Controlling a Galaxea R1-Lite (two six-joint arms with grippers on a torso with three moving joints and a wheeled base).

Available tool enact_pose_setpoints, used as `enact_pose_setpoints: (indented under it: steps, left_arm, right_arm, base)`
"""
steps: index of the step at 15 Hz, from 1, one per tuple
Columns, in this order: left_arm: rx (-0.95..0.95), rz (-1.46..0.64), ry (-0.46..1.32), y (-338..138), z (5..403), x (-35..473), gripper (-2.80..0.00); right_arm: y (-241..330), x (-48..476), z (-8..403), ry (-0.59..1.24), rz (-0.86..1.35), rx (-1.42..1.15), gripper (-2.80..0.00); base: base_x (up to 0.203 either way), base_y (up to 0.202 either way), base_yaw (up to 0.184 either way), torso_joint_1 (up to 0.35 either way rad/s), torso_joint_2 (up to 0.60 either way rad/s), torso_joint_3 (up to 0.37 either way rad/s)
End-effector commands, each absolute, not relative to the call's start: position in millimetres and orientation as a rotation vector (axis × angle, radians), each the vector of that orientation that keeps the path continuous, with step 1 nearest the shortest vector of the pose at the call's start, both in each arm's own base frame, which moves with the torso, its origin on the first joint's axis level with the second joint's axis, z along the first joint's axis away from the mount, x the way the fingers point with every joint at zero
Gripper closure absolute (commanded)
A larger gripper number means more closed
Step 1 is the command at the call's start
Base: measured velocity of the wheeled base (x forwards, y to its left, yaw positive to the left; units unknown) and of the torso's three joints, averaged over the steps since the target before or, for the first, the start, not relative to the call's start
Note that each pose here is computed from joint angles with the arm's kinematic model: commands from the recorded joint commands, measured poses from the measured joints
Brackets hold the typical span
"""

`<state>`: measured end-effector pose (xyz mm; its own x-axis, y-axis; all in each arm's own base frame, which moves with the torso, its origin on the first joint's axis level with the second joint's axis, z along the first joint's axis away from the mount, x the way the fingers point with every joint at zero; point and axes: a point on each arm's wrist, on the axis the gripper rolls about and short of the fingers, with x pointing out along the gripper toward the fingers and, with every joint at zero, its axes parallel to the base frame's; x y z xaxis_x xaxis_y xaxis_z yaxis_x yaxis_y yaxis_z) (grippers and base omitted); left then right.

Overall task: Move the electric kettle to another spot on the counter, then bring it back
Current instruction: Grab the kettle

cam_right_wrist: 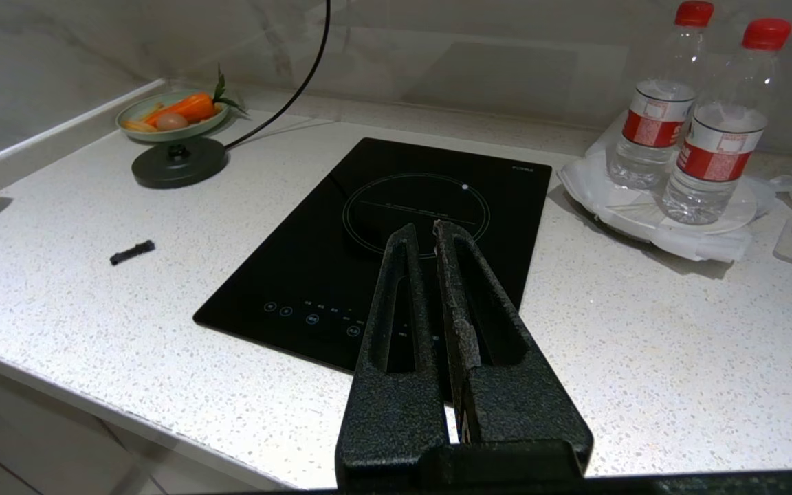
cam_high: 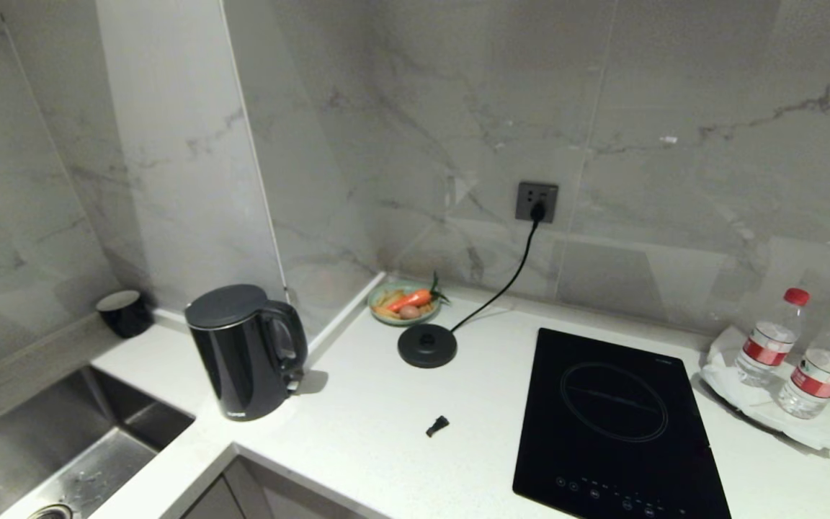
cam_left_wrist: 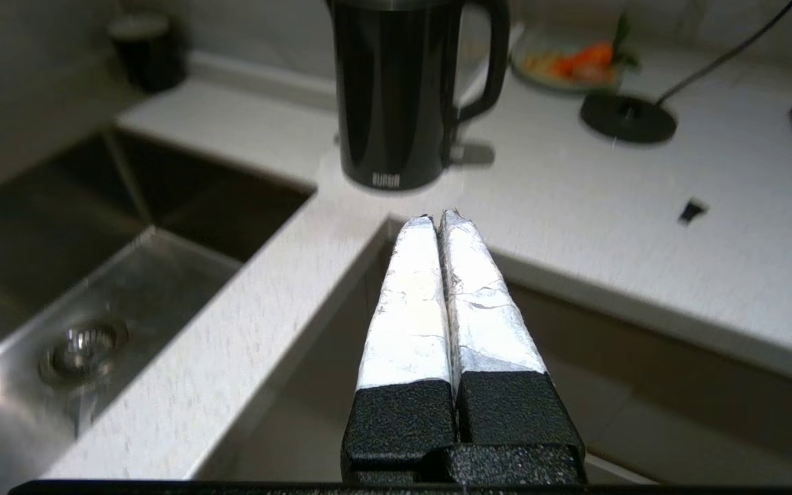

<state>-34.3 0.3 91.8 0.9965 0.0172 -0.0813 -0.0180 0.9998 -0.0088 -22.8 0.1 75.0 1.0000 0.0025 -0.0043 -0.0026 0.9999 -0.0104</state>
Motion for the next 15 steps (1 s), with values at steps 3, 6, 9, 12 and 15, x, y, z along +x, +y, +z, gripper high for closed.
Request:
enact_pose_setpoints:
  steps: [3, 6, 9, 12, 15]
  left_arm:
    - [-0.015, -0.028, 0.166, -1, 146, -8, 0.0]
    - [-0.012, -0.079, 0.266, -2, 168, 47, 0.0]
    - [-0.01, -0.129, 0.354, -6, 169, 125, 0.0]
    - [0.0, -0.144, 0.322, -27, 156, 193, 0.0]
    - [-0.005, -0.138, 0.236, -65, 140, 236, 0.0]
  right_arm:
    - [0, -23, 75, 0.005, 0.003, -0.011, 0.0]
    - [0, -23, 75, 0.005, 0.003, -0.011, 0.0]
    - [0, -23, 75, 0.006, 0.003, -0.009, 0.0]
    - [0, -23, 75, 0.006, 0.003, -0.009, 0.0]
    - [0, -23, 75, 0.005, 0.003, -0.008, 0.0]
  base:
    - [0.0, 0.0, 0.0, 0.0, 0.0, 0.0]
    - [0.0, 0.0, 0.0, 0.0, 0.0, 0.0]
    - [0.0, 0.0, 0.0, 0.0, 0.0, 0.0]
    - [0.0, 0.0, 0.0, 0.0, 0.0, 0.0]
    - [0.0, 0.0, 0.0, 0.0, 0.0, 0.0]
